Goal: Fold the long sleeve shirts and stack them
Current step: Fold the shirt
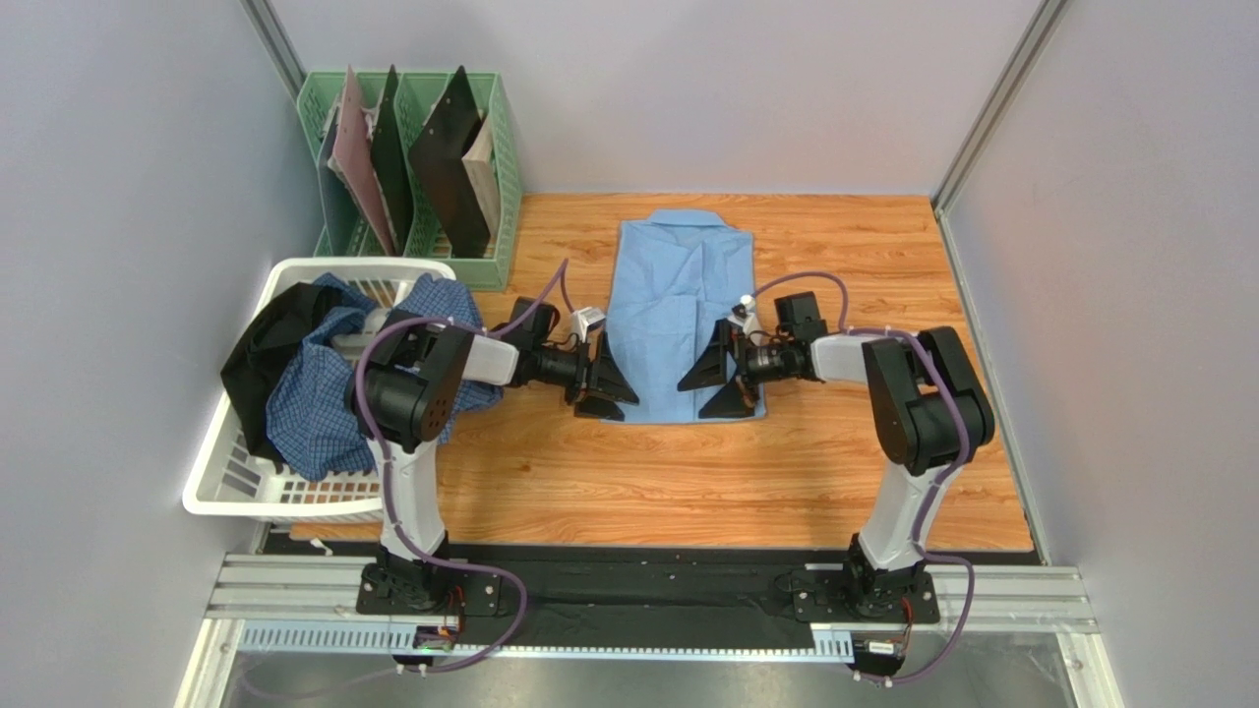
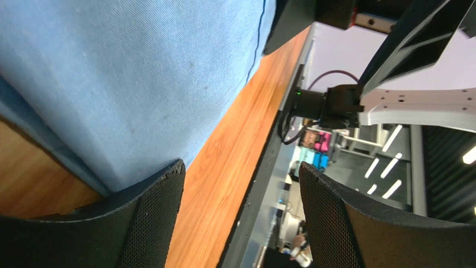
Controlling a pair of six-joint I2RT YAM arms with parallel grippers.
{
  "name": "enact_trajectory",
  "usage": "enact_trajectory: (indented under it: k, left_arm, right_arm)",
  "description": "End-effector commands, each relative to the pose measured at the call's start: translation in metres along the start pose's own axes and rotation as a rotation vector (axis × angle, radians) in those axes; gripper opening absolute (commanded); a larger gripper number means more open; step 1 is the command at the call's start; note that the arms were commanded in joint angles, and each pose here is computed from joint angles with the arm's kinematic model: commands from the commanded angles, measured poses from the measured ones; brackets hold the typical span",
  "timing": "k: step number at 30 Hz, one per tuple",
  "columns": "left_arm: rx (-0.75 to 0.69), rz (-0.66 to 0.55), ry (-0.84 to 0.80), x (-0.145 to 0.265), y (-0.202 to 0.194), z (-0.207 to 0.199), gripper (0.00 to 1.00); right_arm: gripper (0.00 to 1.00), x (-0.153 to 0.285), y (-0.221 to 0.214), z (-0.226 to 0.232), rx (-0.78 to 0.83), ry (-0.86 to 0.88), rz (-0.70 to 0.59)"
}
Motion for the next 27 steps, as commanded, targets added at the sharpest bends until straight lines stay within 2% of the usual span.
enact_trajectory:
  k: [1,4,7,11,13,19,24,27]
  left_arm:
    - [-0.109,-0.021,0.105,0.015,-0.012,0.002,0.81]
    - [-0.145,-0.016,0.073,0.020,-0.012,-0.015,0.81]
    - [-0.242,-0.007,0.037,0.023,-0.007,-0.039,0.81]
    - [-0.344,0.001,-0.018,0.018,0.005,-0.072,0.81]
    - [-0.358,-0.003,-0.019,0.012,0.011,-0.076,0.81]
    - [-0.281,-0.004,0.056,-0.003,0.028,-0.050,0.79]
    - [-0.168,0.006,0.128,-0.004,0.022,-0.010,0.78]
    - [-0.111,0.007,0.189,-0.001,0.016,0.006,0.78]
  right_arm:
    - [1.00,0.038,-0.017,0.002,0.032,-0.058,-0.007]
    - [1.00,0.055,-0.020,0.003,0.020,-0.073,0.005]
    - [1.00,0.067,-0.011,0.007,0.041,-0.061,-0.024]
    - [1.00,0.066,0.003,0.024,0.071,-0.026,-0.051]
    - [1.00,0.061,0.007,0.029,0.089,-0.015,-0.048]
    - [1.00,0.044,0.009,0.010,0.052,-0.056,-0.010]
    - [0.99,0.035,-0.020,-0.038,-0.069,-0.129,0.061]
    - [0.99,0.038,-0.019,-0.053,-0.098,-0.176,0.044]
Point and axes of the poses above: each gripper's point midway between its finger pads, its own x axis back along the fingers, its own z axis along the line the jaws close on, y = z × x, the point moved 10 cm from there along x, back along the fingers, and after that the axes turned 3 degrees about x, right-handed, at the moved point
